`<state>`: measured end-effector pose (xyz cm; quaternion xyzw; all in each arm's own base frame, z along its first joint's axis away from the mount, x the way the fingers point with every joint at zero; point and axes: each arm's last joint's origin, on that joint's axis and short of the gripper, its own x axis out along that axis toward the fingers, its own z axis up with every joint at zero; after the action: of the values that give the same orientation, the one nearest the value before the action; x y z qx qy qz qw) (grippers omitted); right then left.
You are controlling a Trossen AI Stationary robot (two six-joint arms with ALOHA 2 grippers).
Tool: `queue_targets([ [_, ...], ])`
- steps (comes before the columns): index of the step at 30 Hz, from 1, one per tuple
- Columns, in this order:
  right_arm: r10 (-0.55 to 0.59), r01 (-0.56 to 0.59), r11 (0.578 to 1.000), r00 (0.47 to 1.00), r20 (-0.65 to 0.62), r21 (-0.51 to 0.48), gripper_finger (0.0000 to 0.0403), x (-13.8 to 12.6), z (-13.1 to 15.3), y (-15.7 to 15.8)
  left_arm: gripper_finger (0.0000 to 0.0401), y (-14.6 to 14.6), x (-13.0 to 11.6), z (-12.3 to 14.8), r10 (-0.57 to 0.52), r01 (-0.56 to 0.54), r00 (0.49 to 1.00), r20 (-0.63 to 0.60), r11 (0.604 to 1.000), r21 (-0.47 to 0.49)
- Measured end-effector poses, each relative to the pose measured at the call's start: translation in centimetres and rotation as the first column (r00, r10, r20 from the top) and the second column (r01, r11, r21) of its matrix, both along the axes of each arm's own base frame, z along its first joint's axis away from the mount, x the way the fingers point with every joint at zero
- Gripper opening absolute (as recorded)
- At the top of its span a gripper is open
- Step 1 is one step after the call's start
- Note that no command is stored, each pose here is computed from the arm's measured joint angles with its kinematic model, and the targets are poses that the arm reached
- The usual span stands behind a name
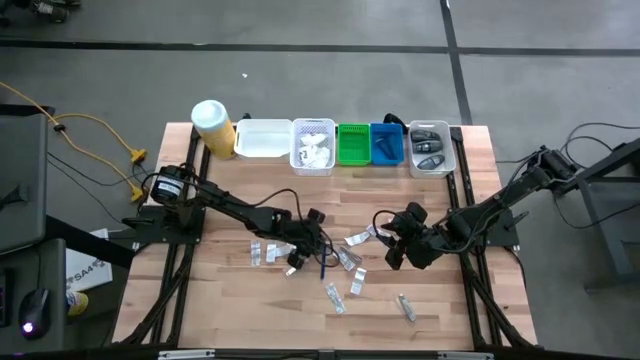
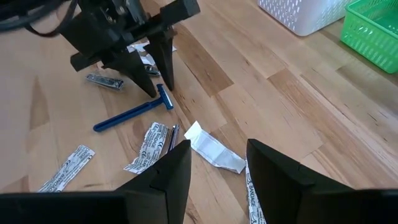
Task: Pick & Place Travel size toiletries
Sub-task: Put the blue razor into the blue bin
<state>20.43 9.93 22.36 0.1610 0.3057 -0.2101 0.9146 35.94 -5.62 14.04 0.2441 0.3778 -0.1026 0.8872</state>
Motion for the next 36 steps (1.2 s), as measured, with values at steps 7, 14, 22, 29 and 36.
queue_targets([
  [7,0.001,-0.001,1.0,1.0,-0.001,0.002,0.0149,0.0,-0.01,0.01,0.01,-0.04,0.19,-0.54,0.003,-0.003,1.0,-0.005,1.0,-0.006],
  [14,0.002,-0.002,1.0,1.0,-0.002,0.002,0.0149,0.0,-0.03,0.01,0.0099,-0.05,0.21,-0.54,0.002,-0.002,1.0,-0.003,1.0,-0.007],
  [22,0.002,-0.002,1.0,1.0,-0.002,0.003,0.0149,0.0,-0.03,0.01,0.0099,-0.04,0.19,-0.56,0.019,-0.019,1.0,-0.004,1.0,-0.022],
  [29,0.006,-0.006,1.0,1.0,-0.005,0.007,0.0149,0.0,-0.04,0.02,0.0093,-0.01,0.16,-0.59,0.04,-0.04,0.999,-0.008,0.999,-0.033],
  [36,0.003,-0.003,1.0,1.0,-0.003,0.01,0.0149,0.0,-0.03,0.03,0.003,0.01,0.07,-0.66,0.042,-0.043,0.999,-0.019,0.999,-0.032],
])
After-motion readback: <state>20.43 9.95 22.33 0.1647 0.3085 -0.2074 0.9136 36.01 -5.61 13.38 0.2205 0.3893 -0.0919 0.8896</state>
